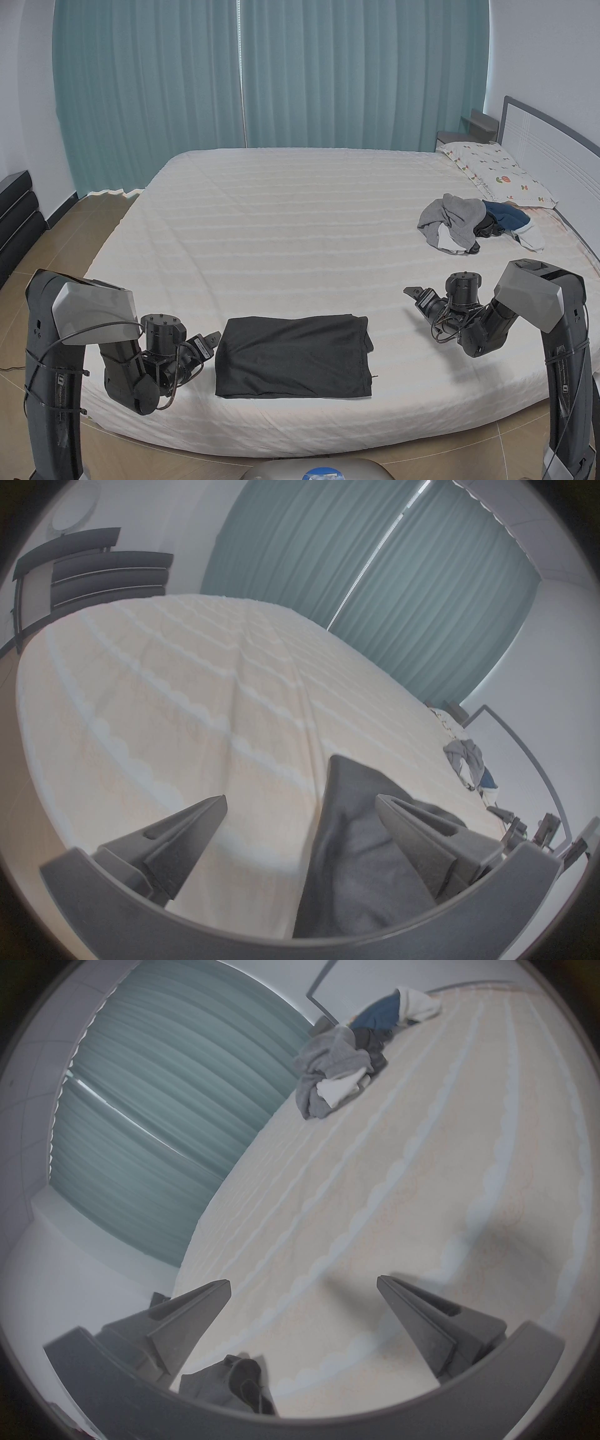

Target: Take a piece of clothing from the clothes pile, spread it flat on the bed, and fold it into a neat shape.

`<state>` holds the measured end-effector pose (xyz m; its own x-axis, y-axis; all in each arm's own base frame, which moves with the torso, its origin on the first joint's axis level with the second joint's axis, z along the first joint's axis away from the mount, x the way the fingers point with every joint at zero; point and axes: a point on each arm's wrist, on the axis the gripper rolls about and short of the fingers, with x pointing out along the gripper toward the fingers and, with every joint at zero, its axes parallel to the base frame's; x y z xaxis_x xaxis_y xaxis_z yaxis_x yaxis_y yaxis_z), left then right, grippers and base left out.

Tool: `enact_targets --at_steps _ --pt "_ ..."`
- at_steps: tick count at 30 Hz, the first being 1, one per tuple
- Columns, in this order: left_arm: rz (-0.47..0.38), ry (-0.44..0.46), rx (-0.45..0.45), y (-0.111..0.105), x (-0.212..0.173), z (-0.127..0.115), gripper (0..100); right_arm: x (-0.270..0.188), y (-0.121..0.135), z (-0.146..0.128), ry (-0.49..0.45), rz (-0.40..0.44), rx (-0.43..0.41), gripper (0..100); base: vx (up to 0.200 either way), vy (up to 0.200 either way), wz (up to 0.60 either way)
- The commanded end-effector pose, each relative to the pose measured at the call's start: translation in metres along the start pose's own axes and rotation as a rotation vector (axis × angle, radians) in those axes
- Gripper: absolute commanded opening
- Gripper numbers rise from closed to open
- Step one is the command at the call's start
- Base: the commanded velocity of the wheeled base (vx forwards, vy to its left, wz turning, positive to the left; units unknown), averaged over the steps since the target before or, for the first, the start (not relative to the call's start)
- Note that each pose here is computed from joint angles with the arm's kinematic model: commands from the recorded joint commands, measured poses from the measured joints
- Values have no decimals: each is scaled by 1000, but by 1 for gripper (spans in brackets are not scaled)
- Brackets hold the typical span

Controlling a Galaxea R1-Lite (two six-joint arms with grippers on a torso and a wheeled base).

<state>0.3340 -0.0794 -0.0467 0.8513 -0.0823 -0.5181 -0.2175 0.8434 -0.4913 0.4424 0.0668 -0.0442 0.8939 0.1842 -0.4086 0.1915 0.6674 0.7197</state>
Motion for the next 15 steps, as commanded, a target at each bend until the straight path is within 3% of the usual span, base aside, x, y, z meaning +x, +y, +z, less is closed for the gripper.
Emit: enact_targets --at_steps 1,4,5,7,10,15 --pt "-20 -75 -29 -2 -10 27 100 -2 15 -6 -38 1 -68 100 0 0 0" --pt "-30 -96 -28 -5 -15 35 100 -3 12 -11 -53 -37 -184 100 0 0 0" --pt "-30 -96 -28 -5 -15 35 100 -3 12 -11 -53 -37 -184 100 0 0 0" --pt "-48 -130 -23 -11 -23 45 100 -7 16 -7 -105 -73 -276 100 0 0 0" --pt "-68 -168 -5 -16 -40 57 100 -22 35 5 -182 -75 -308 100 0 0 0" --pt "-106 -238 41 -26 -74 76 100 -74 63 28 -217 -45 -313 100 0 0 0"
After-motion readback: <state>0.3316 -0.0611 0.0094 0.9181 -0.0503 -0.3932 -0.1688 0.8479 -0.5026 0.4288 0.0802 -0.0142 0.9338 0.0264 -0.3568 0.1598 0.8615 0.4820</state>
